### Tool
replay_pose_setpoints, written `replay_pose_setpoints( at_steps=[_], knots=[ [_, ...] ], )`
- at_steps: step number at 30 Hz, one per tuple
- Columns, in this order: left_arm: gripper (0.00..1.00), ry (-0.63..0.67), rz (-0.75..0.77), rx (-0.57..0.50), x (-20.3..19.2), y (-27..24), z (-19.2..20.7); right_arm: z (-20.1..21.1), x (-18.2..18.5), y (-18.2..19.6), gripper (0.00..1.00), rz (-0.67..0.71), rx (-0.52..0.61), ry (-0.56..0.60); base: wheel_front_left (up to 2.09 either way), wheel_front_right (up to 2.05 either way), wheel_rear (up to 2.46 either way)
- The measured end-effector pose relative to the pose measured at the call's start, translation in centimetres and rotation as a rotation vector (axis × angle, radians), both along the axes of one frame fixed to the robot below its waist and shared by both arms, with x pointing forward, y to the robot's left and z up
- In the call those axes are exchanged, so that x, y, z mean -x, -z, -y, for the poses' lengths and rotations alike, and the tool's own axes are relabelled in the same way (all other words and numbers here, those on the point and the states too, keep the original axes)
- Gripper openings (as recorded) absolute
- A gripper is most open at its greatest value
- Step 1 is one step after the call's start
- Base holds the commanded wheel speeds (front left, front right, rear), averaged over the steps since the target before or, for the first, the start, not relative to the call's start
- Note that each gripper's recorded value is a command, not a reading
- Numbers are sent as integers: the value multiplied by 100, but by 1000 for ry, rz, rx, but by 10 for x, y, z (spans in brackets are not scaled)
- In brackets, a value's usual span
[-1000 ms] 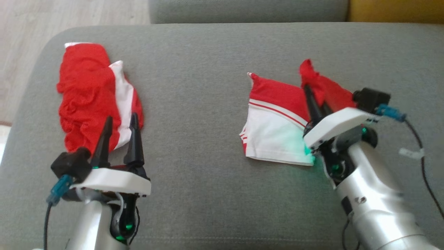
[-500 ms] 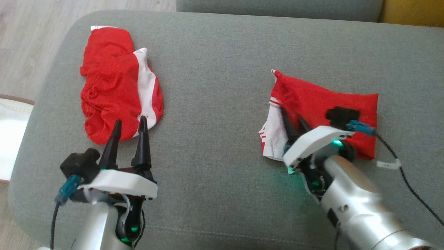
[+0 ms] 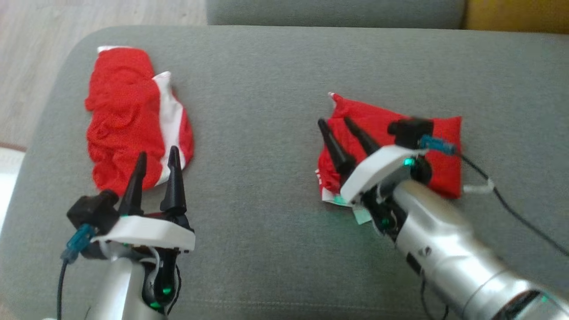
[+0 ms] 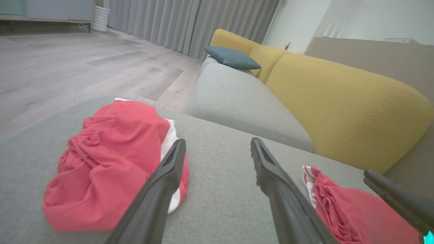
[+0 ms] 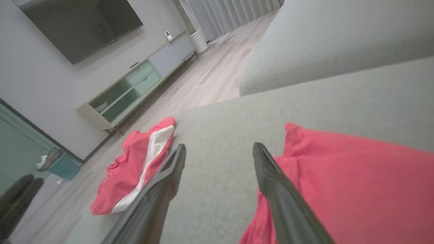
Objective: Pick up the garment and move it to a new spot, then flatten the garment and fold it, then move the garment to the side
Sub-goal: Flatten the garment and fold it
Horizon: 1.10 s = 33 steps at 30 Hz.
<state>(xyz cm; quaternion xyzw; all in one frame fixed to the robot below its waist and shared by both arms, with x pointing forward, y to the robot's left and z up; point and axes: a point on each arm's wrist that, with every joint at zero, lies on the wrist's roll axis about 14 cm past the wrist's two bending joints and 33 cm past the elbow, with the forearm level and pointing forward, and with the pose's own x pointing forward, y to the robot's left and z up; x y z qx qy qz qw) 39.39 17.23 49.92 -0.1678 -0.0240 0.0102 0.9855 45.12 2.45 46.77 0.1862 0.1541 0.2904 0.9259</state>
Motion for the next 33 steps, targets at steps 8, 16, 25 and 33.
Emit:
replay_pose_setpoints(
  at_steps=[8, 16, 25, 33],
  knots=[
    [100, 63, 86, 16, -15, -26, 23, 77, -41, -48, 100, 258, 198, 154, 0, 0, 0],
    [100, 125, 140, 29, -21, -43, 45, 173, -18, -48, 100, 381, 351, 366, 0, 0, 0],
    [100, 178, 153, 7, -21, -46, 61, 204, 22, -36, 100, 367, 349, 521, 0, 0, 0],
    [100, 228, 154, -40, -20, -43, 75, 219, 40, -24, 100, 324, 328, 579, 0, 0, 0]
  ],
)
